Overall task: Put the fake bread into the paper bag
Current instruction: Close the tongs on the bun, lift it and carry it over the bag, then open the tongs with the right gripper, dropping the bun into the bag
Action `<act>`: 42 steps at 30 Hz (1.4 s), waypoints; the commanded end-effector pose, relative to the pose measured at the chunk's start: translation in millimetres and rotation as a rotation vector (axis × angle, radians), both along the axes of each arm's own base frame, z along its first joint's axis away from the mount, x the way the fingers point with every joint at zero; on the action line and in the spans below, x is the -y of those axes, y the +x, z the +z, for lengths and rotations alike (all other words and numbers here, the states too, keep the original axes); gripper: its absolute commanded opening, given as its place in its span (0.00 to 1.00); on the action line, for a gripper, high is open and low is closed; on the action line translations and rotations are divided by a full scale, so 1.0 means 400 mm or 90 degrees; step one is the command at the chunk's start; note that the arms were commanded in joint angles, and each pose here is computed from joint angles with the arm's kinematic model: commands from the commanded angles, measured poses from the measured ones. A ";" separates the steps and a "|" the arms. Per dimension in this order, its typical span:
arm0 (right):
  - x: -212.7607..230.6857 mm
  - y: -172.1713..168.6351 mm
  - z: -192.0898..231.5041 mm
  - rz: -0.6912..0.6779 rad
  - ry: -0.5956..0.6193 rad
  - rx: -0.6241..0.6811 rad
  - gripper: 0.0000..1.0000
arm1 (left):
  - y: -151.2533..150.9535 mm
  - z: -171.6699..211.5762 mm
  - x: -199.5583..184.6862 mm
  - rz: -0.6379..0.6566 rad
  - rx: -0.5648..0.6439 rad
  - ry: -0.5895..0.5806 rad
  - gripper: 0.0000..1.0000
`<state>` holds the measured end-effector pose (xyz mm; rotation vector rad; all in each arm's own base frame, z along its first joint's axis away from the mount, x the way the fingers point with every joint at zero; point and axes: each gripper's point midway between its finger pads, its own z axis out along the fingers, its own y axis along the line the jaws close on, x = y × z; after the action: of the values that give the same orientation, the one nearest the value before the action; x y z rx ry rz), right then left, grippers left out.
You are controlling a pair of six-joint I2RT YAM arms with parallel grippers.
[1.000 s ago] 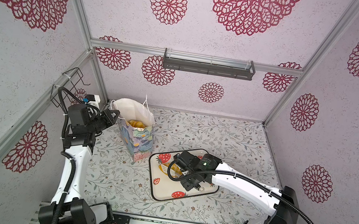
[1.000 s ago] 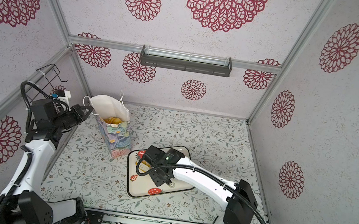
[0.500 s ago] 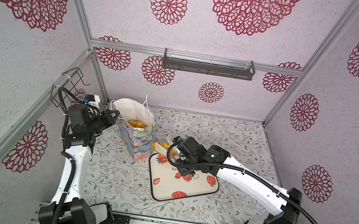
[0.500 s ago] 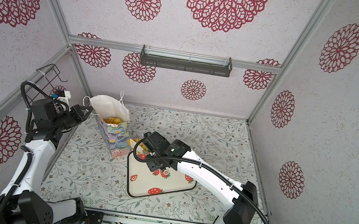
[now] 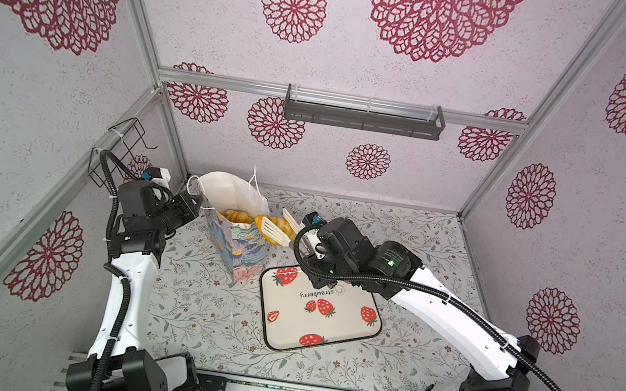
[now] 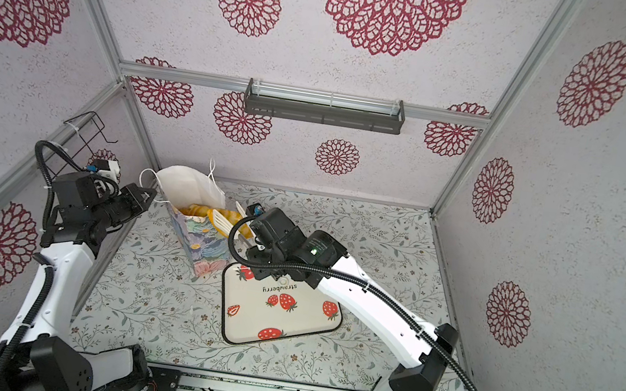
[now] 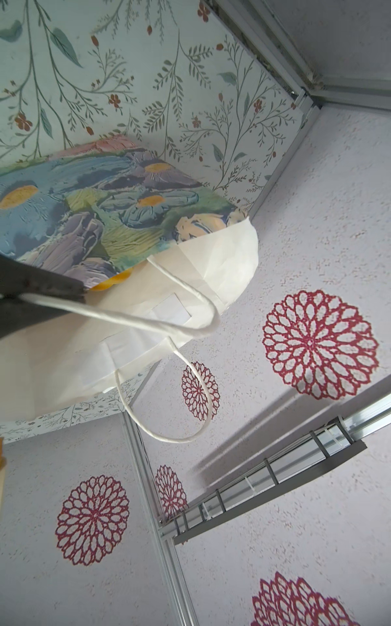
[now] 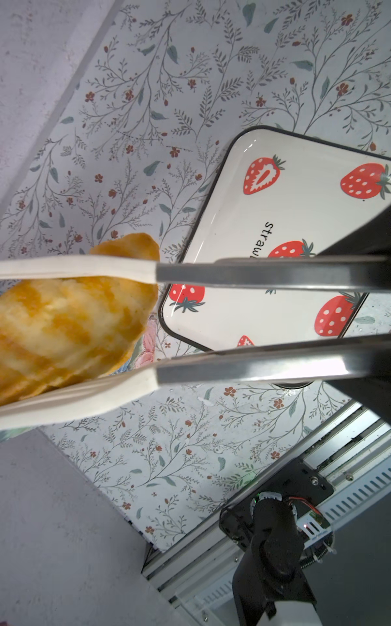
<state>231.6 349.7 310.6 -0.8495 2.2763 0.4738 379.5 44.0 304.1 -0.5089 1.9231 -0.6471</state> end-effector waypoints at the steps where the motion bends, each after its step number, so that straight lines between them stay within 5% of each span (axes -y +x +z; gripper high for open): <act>1: -0.026 0.021 0.085 0.009 0.053 0.044 0.39 | -0.009 0.032 -0.024 0.028 0.009 0.027 0.00; 22: -0.164 0.065 0.285 0.070 0.181 0.118 0.39 | -0.026 0.018 -0.072 0.082 -0.016 0.057 0.00; 42: -0.255 0.151 0.284 0.099 0.261 0.074 0.39 | -0.032 -0.001 -0.079 0.084 -0.019 0.052 0.00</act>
<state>291.1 446.7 377.2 -0.8642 2.0590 0.7819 368.3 69.0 298.5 -0.5935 1.9464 -0.5042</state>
